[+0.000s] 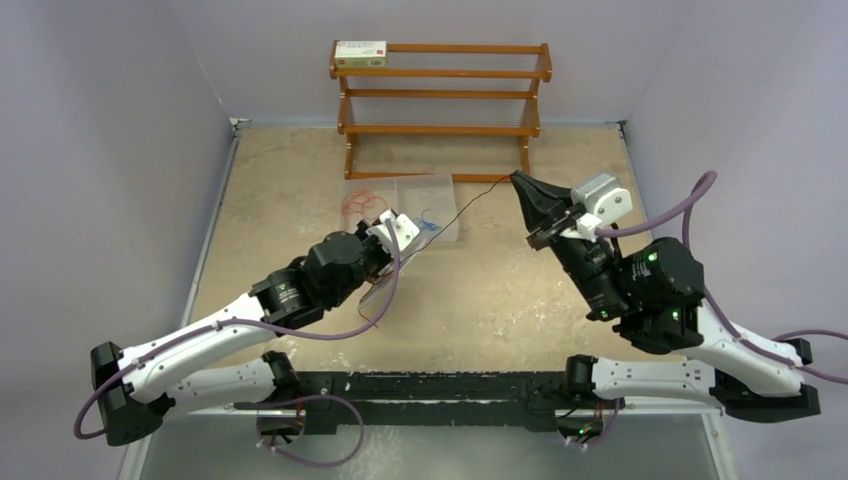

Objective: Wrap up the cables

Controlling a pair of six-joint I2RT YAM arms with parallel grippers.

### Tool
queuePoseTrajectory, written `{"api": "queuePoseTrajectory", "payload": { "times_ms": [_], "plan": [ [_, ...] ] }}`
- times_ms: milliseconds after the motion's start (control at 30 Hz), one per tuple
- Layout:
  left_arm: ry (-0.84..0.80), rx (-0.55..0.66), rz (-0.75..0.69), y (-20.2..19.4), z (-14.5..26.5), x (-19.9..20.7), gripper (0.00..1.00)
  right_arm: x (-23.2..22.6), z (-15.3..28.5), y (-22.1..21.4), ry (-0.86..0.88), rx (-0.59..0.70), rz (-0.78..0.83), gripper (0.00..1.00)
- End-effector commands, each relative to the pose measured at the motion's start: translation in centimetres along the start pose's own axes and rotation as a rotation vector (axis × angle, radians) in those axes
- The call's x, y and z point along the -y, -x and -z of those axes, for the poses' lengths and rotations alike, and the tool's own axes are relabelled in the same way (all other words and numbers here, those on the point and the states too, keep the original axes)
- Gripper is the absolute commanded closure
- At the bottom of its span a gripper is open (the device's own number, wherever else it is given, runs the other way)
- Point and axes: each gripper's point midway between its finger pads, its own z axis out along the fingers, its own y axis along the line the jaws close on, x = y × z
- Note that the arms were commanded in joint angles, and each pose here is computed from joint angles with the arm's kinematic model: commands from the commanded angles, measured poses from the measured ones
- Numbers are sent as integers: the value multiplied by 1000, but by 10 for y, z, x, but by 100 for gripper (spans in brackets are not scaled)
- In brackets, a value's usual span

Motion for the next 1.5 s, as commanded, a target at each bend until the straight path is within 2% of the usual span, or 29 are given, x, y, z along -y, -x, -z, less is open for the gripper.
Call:
{"api": "queuePoseTrajectory", "payload": {
  "times_ms": [0,267,533,667,900,1100,1333,1467],
  "plan": [
    [-102,112,16,24,19,7,100,39,-1,24,-184,28,28,100],
    [-347,234,88,47,68,30,100,52,1,-1,-289,-50,100,100],
    [-458,476,236,91,139,16,100,54,2,-67,-294,-159,103,100],
    [-425,599,298,107,172,-7,100,50,5,-108,-299,-225,86,100],
    [-340,745,379,130,211,-45,100,45,20,-178,-309,-312,-5,100],
    [-269,822,462,142,219,-66,100,22,27,-225,-243,-367,-135,100],
    [-140,966,610,157,231,-100,100,-8,39,-279,-184,-429,-256,100],
    [-108,984,654,168,224,-107,100,-25,42,-295,-133,-432,-326,100]
  ]
}}
